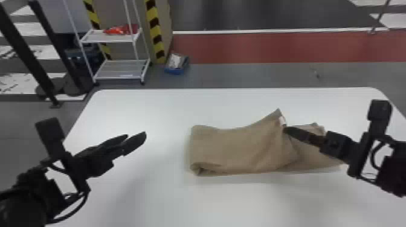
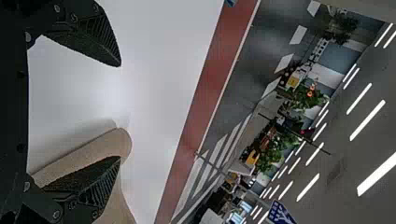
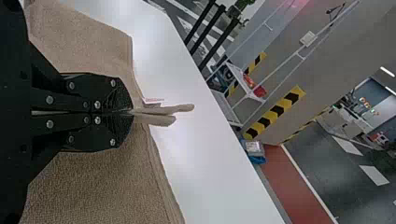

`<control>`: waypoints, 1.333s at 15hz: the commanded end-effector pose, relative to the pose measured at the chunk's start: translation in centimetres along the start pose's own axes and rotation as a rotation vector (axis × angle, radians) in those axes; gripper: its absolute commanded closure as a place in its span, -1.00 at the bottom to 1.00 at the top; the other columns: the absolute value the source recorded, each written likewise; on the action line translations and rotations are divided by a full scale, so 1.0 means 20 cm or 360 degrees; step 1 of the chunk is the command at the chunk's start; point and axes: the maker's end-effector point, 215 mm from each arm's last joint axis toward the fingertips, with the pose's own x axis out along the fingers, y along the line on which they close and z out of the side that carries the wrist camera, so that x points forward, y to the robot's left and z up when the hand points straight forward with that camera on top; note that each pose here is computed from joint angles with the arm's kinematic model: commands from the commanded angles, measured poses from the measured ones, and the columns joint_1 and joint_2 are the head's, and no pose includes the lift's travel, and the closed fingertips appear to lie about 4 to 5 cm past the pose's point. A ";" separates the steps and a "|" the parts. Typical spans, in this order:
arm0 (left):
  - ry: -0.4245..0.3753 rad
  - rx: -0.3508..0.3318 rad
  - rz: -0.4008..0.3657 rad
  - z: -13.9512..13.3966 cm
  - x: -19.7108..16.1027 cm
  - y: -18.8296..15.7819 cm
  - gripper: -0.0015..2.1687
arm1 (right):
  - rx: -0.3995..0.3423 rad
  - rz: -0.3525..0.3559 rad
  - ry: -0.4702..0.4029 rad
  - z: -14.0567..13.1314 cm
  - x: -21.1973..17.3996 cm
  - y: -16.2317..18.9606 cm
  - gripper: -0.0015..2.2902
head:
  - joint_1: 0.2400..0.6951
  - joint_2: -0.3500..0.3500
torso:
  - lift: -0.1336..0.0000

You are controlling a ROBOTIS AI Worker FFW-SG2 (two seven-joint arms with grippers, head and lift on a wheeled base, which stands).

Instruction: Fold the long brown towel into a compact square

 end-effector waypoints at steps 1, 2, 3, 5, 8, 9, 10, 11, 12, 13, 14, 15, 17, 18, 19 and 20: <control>-0.0013 0.0001 0.0006 0.01 0.00 0.01 -0.81 | 0.0052 0.0017 -0.0015 -0.01 -0.10 0.02 0.16 | 1.00 0.22 | -0.86; -0.0019 0.0004 0.0012 0.01 0.00 0.02 -0.81 | 0.0080 -0.0012 -0.0033 0.00 -0.11 -0.05 0.16 | 1.00 0.22 | -0.86; -0.0017 -0.0002 0.0012 0.00 0.00 0.03 -0.81 | 0.0100 -0.0037 -0.0024 -0.02 -0.09 -0.10 0.16 | 1.00 0.21 | -0.86; -0.0014 0.0005 0.0008 0.00 0.01 0.02 -0.81 | 0.0096 -0.0047 -0.0060 0.02 -0.04 -0.14 0.16 | 1.00 0.17 | -0.86; -0.0015 0.0009 0.0010 0.00 0.02 0.02 -0.81 | 0.0092 -0.0007 -0.0073 0.07 -0.07 -0.08 0.16 | 1.00 0.14 | -0.86; -0.0015 0.0009 0.0007 0.00 0.02 0.02 -0.81 | 0.0126 -0.0016 -0.0059 0.06 -0.12 -0.08 0.16 | 1.00 0.14 | -0.86; -0.0014 0.0005 0.0007 -0.01 0.02 0.02 -0.81 | 0.0154 -0.0034 -0.0054 0.06 -0.13 -0.11 0.16 | 1.00 0.14 | -0.86; -0.0011 0.0003 0.0007 -0.01 0.02 0.02 -0.81 | 0.0167 -0.0057 -0.0039 0.04 -0.13 -0.14 0.16 | 1.00 0.14 | -0.86; -0.0010 0.0002 0.0004 -0.01 0.03 0.02 -0.81 | 0.0160 -0.0076 -0.0029 0.01 -0.09 -0.18 0.16 | 1.00 0.11 | -0.86; -0.0013 0.0001 -0.0001 -0.01 0.03 0.01 -0.81 | 0.0152 -0.0084 -0.0044 0.01 -0.07 -0.20 0.16 | 1.00 0.11 | -0.86; -0.0013 0.0002 -0.0003 -0.01 0.03 0.00 -0.81 | 0.0153 -0.0084 -0.0067 0.04 -0.06 -0.21 0.16 | 1.00 0.10 | -0.86; -0.0011 -0.0002 0.0002 -0.02 0.03 0.01 -0.81 | 0.0160 -0.0074 -0.0084 0.08 -0.06 -0.20 0.16 | 1.00 0.10 | -0.86; -0.0007 -0.0008 0.0010 -0.02 0.02 0.03 -0.81 | 0.0180 -0.0026 -0.0064 0.09 -0.10 -0.13 0.16 | 1.00 0.08 | -0.86; -0.0009 -0.0008 0.0006 -0.02 0.02 0.02 -0.81 | 0.0199 -0.0027 -0.0072 0.10 -0.16 -0.12 0.16 | 1.00 0.09 | -0.86; -0.0011 -0.0006 0.0005 -0.02 0.02 0.02 -0.81 | 0.0225 -0.0035 -0.0099 0.10 -0.20 -0.16 0.16 | 1.00 0.09 | -0.86; -0.0014 -0.0002 0.0008 -0.01 0.02 0.03 -0.81 | 0.0253 -0.0062 -0.0108 0.10 -0.20 -0.21 0.16 | 1.00 0.08 | -0.86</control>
